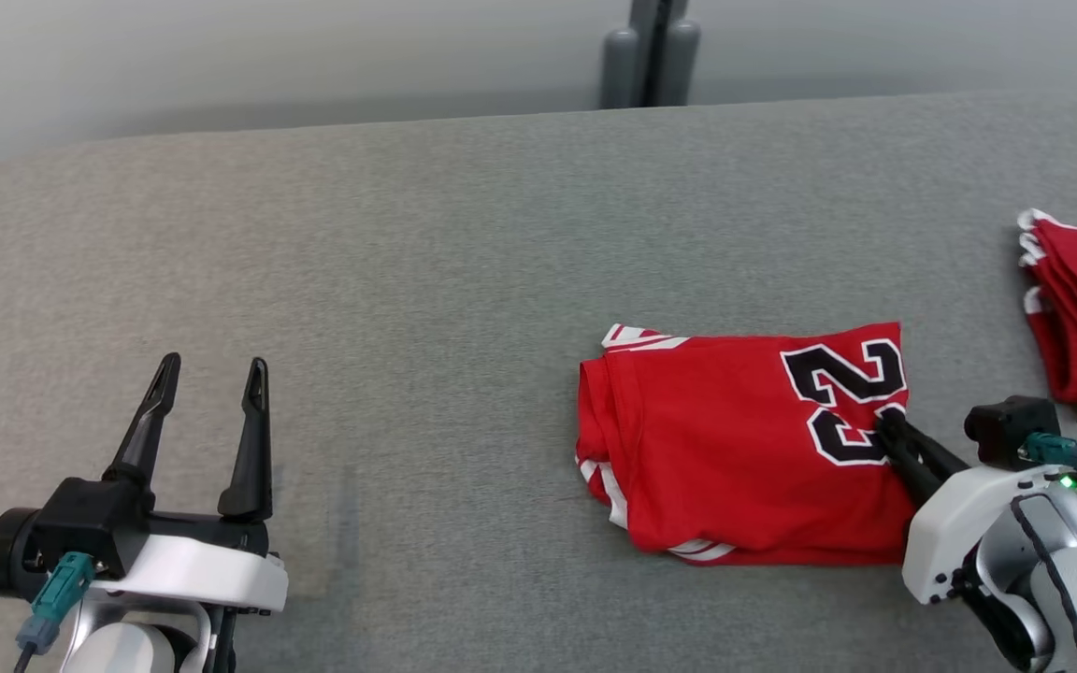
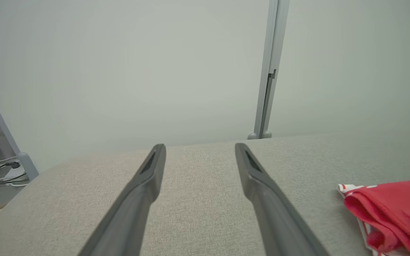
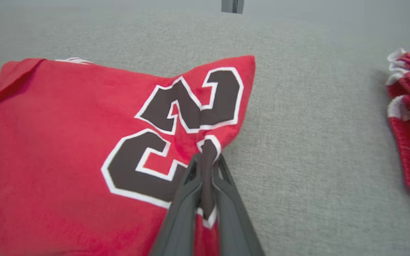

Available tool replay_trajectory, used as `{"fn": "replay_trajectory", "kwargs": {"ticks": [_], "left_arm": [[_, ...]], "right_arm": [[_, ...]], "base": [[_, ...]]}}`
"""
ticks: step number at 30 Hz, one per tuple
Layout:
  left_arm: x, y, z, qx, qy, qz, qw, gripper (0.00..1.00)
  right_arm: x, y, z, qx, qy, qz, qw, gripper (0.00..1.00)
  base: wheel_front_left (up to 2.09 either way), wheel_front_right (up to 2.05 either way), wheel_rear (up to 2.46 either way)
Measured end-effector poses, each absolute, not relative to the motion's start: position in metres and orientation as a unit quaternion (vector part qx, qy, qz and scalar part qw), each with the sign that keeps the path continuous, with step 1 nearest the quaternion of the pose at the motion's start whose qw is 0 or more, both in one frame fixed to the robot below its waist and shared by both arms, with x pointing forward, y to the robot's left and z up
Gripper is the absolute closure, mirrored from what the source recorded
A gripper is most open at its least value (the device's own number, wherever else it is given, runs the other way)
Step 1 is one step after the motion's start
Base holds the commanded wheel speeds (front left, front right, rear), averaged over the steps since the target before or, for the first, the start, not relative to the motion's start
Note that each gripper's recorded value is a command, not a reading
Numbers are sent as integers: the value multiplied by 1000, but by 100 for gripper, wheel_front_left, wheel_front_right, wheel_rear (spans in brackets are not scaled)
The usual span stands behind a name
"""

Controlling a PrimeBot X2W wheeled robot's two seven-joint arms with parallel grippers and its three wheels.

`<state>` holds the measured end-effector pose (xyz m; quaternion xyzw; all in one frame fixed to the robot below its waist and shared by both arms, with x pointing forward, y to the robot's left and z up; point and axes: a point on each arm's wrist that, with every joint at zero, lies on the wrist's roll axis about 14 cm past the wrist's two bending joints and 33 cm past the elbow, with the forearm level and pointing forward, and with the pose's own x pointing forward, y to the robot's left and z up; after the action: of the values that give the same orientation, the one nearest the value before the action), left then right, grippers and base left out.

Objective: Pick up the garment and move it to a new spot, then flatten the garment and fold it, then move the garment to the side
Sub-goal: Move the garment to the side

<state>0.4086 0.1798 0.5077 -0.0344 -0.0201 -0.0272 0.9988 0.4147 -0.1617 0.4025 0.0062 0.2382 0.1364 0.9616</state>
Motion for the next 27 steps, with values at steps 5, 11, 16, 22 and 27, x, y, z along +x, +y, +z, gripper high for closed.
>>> {"fn": "replay_trajectory", "kwargs": {"ticks": [5, 11, 16, 22, 27], "left_arm": [[428, 141, 509, -41, -22, -84, 995, 0], [449, 94, 507, -44, -19, -151, 987, 0], [466, 69, 503, -44, -18, -189, 981, 0], [482, 52, 495, -33, -15, -219, 975, 0], [494, 53, 490, -27, -17, -224, 974, 0]], "right_arm": [[413, -205, 422, -24, 215, 98, 971, 100], [427, -250, 462, -57, 164, 56, 983, 100], [446, -295, 484, -75, 145, 10, 986, 100], [462, -359, 499, -113, 150, -49, 981, 100], [465, -406, 494, -140, 178, -94, 969, 100]], "base": [[0, 0, 0], [0, 0, 0], [0, 0, 0], [0, 0, 0], [0, 0, 0]]}}
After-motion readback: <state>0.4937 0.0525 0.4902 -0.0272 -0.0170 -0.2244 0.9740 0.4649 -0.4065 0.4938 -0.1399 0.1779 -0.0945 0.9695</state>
